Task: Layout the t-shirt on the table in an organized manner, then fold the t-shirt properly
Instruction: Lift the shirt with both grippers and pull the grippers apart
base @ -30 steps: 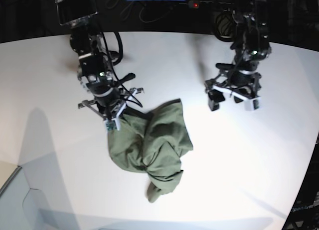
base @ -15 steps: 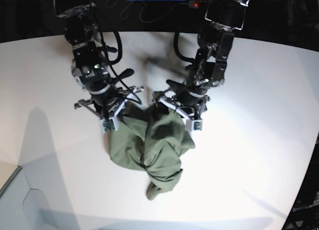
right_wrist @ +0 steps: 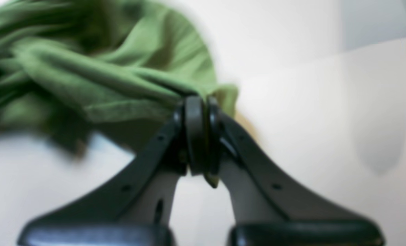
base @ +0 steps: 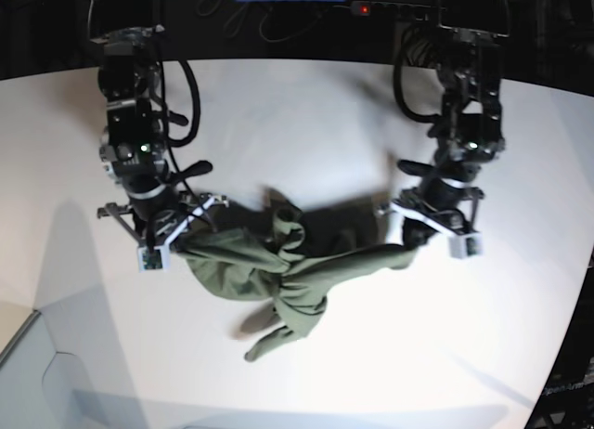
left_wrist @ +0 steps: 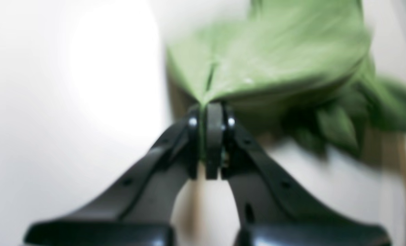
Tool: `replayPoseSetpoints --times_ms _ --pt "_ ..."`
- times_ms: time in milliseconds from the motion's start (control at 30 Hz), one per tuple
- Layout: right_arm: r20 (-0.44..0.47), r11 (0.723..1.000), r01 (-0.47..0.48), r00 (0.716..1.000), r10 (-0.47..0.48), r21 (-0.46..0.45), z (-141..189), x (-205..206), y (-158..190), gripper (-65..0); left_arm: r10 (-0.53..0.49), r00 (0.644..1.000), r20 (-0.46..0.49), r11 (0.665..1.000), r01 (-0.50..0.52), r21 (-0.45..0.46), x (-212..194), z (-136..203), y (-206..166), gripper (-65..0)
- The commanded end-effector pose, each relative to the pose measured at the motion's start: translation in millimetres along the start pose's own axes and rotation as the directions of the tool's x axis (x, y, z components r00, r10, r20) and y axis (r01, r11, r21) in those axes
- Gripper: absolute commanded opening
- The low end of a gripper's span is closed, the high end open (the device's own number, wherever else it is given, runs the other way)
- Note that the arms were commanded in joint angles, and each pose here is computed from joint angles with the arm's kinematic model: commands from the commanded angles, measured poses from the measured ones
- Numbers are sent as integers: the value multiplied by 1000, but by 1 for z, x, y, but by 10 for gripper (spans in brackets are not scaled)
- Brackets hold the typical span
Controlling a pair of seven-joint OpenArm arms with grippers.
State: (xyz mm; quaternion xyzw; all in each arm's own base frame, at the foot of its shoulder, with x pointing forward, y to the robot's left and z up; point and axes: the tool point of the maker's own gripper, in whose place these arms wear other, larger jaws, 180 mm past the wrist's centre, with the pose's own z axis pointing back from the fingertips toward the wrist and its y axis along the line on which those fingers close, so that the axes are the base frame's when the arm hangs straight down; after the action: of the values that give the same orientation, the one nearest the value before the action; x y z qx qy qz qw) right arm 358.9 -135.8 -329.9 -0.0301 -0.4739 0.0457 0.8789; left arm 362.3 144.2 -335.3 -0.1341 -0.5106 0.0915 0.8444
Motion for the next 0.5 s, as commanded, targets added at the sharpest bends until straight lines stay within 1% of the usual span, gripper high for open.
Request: replayPoseSetpoints --times_ms 0,67,133,200,267,333,467 --pt "80 1000 2 997 -1 -16 2 27 -7 -650 -3 994 108 1000 2 6 39 8 4 -646" --pt "113 1000 9 994 -5 -30 2 42 -13 -650 -10 987 162 999 1 55 68 21 25 -647" --pt "152 999 -2 988 9 -42 7 57 -19 -650 -5 978 208 997 -12 80 99 28 36 -647" --pt "215 999 -4 977 13 -43 15 81 -19 -650 13 975 223 993 -40 113 115 32 51 -647" --pt "288 999 -2 958 16 -46 27 107 -20 -650 34 969 246 988 -70 137 128 36 63 -647" --pt "354 999 -1 935 19 -52 36 134 -22 -650 46 963 266 986 -87 144 141 37 68 -647" --pt "392 998 10 920 18 -69 41 174 -30 -650 55 949 310 987 -99 127 167 30 65 -647"
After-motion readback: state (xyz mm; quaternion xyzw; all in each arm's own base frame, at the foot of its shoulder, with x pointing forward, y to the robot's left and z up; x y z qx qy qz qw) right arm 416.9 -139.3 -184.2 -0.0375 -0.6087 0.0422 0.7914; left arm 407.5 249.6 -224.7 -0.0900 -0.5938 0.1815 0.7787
